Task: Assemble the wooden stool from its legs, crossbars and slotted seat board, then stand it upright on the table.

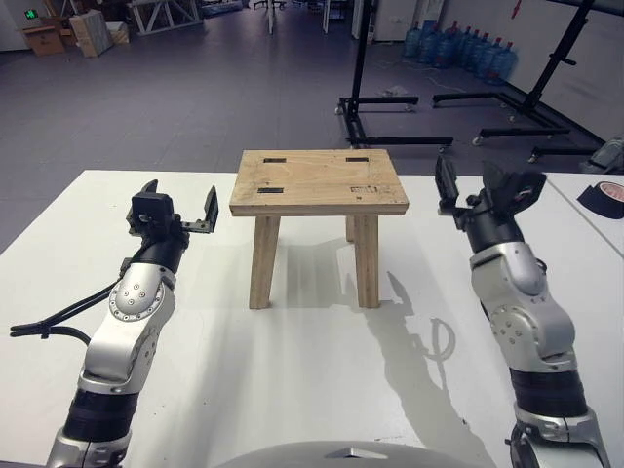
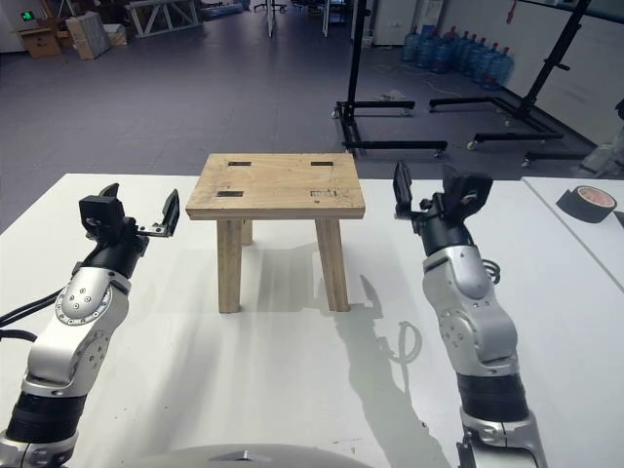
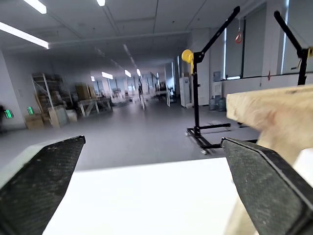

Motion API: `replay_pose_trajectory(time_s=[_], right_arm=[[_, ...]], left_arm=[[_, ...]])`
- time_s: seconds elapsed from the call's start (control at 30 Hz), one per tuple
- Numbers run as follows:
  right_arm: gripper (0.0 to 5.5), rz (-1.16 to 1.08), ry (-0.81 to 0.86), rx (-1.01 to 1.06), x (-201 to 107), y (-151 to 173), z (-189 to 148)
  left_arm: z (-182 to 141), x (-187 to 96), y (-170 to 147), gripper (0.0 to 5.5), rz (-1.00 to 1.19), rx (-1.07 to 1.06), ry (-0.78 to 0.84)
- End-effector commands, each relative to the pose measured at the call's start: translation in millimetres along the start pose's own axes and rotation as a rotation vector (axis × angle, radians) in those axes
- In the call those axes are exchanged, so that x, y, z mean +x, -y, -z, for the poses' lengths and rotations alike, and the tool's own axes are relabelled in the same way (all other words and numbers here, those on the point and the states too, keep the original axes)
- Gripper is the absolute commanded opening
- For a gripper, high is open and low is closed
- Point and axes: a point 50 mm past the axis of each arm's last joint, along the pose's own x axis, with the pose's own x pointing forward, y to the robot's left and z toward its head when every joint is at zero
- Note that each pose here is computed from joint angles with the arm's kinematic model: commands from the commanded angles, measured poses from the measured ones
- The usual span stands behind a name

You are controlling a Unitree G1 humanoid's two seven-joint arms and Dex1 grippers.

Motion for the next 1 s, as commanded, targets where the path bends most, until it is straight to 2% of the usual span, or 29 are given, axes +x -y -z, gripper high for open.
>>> replay_pose_trajectory(time_s=[0.03,0.33,0.5,1.0], right_arm=[[4.25,-0.006,0.051,-0.11,2.9,-7.9,13.8],[4.25,-0.013,0.124,-0.165,13.7,-17.0,19.5],[4.28,-0.03,0.136,-0.167,17.0,-20.0,20.0],[4.28,-0.037,0.136,-0.192,18.7,-16.7,23.7]], left_arm=[[18.4,7.8,-9.2,5.1,-0.042,0.009,0.026],[24.2,15.5,-1.5,5.1,-0.023,0.025,0.116],[21.2,17.6,0.9,4.32,-0.034,0.018,0.153],[15.7,27.3,5.7,4.32,-0.074,0.001,0.176]])
